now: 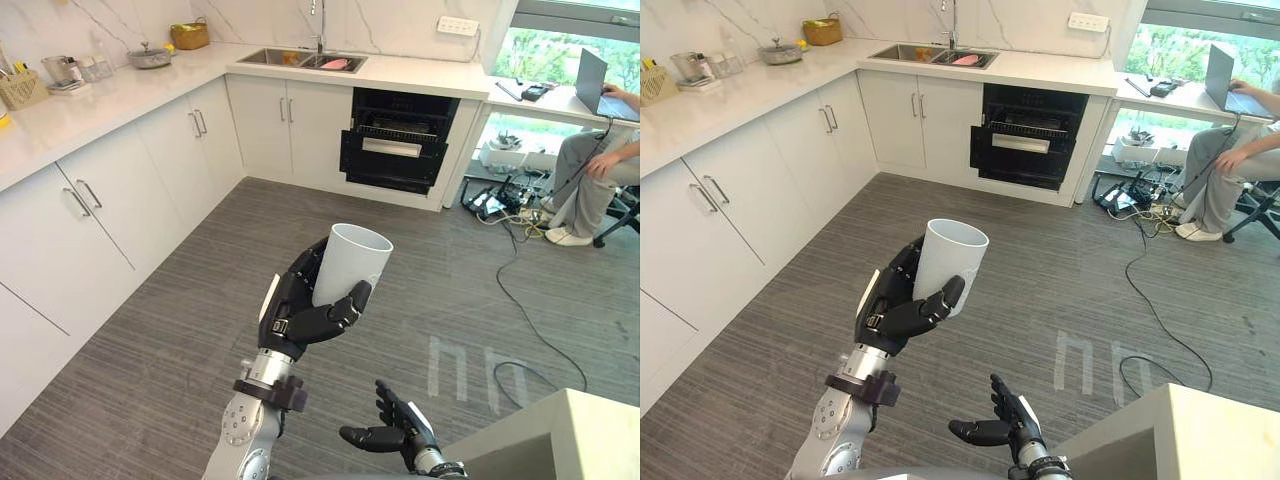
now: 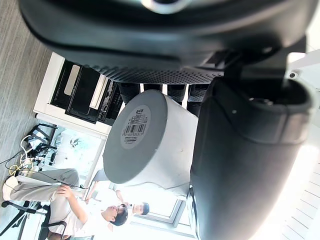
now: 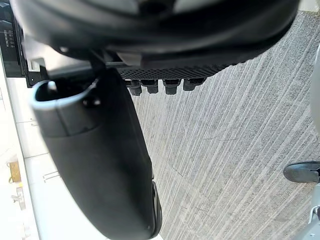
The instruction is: Walk over to the sink, pick up the cup, carry it to the dishwasher, place the cup inside the dishwasher, then close the dishwasher door
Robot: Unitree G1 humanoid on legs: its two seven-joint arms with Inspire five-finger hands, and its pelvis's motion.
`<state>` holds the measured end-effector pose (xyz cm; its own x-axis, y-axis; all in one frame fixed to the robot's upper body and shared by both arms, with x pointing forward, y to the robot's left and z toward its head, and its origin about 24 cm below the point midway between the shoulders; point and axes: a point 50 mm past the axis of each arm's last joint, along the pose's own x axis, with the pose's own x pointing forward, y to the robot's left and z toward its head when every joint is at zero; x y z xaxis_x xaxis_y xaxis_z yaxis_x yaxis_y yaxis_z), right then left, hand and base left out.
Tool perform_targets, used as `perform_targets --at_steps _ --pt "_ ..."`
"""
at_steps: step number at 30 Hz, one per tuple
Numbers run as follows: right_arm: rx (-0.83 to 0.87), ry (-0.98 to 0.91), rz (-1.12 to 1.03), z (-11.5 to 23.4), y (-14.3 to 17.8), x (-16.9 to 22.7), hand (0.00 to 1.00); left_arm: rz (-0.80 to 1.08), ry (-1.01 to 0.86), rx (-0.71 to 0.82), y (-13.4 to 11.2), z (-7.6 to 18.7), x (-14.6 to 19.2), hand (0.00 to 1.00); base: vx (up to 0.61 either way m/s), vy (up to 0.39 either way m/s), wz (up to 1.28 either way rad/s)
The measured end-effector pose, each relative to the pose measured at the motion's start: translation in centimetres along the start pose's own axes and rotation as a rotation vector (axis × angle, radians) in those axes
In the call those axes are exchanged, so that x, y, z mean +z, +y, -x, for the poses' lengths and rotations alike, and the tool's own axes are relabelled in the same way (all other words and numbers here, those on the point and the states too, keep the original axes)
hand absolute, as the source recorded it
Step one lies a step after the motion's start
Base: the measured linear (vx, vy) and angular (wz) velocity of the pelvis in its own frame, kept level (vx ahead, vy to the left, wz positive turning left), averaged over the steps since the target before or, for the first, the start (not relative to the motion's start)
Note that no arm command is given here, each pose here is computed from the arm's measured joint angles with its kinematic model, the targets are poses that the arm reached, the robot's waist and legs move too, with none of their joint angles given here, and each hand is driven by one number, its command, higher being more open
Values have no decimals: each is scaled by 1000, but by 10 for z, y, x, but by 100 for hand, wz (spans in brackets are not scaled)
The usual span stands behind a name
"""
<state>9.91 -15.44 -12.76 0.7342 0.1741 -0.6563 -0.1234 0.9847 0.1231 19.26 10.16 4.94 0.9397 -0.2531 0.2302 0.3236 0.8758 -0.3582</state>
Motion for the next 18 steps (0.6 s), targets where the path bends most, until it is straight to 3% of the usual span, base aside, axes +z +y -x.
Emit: perform_targets --at_steps 2,7,10,18 --pt "-9 3 -7 1 -1 -1 100 -8 14 36 7 2 -4 0 21 -28 28" --pt "-29 -11 -31 0 -3 2 100 -28 65 334 51 23 -17 0 49 -54 17" --pt "-58 -11 -50 0 -8 2 100 -46 79 448 64 39 -16 0 104 -52 22" --pt "-76 -82 -64 -2 -12 18 100 -56 70 528 72 48 -14 0 40 -15 -9"
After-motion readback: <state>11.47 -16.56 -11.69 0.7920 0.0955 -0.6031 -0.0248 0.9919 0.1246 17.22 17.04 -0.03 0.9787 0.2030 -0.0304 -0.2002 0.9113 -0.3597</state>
